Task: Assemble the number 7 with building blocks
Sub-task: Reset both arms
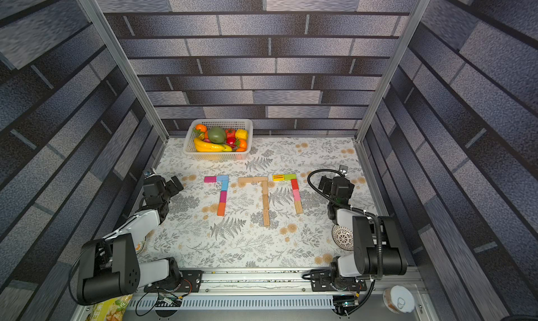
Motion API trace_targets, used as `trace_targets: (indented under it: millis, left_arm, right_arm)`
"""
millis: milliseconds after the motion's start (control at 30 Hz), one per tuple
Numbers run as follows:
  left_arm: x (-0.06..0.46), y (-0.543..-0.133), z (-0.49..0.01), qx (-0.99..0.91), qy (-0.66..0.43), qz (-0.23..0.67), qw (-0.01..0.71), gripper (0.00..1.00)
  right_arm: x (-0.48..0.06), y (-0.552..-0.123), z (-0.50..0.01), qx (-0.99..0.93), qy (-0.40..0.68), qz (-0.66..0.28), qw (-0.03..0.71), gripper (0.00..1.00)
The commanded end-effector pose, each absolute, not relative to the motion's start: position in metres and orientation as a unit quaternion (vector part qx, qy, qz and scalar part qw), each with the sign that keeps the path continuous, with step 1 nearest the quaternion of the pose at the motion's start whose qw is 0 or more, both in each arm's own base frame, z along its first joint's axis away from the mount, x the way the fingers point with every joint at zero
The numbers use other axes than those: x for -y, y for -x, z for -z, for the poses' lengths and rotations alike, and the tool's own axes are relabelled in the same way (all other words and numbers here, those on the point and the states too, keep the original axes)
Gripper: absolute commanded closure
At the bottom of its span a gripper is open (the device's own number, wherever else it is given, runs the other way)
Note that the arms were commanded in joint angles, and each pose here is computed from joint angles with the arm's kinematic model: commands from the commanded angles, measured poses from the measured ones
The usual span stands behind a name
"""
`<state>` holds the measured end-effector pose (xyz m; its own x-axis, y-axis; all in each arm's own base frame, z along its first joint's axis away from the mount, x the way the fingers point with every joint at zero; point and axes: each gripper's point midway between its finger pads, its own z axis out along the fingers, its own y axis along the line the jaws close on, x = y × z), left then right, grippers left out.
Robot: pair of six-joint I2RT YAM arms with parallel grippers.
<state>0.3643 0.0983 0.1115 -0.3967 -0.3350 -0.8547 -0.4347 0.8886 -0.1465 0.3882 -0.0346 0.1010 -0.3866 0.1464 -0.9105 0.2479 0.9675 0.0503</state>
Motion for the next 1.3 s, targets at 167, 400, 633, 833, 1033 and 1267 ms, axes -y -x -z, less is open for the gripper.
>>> trace_targets:
  millis: [167,400,633,833,1033,1267]
  left_arm:
    - [-0.059,-0.401,-0.107,-0.834,0.124,-0.043,0.536,0.0]
    - [-0.036,-0.395,-0.101,-0.82,0.071,-0.037,0.566,0.0]
    - [-0.051,-0.396,-0.092,-0.814,0.105,-0.049,0.569,0.0]
    - [-0.05,-0.395,-0.092,-0.815,0.105,-0.049,0.568,0.0]
    - [-0.045,-0.397,-0.093,-0.817,0.093,-0.06,0.566,0.0]
    - [-0.045,-0.397,-0.092,-0.816,0.093,-0.06,0.567,0.0]
  right_arm:
    - [0.036,-0.395,-0.102,-0.834,-0.124,0.042,0.536,0.0]
    - [0.03,-0.4,-0.098,-0.846,-0.109,0.032,0.521,0.0]
    - [0.025,-0.404,-0.094,-0.859,-0.102,0.02,0.502,0.0]
    - [0.025,-0.402,-0.095,-0.857,-0.102,0.019,0.504,0.0]
    - [0.027,-0.403,-0.097,-0.847,-0.099,0.026,0.522,0.0]
    - [0.02,-0.395,-0.103,-0.831,-0.081,0.012,0.551,0.0]
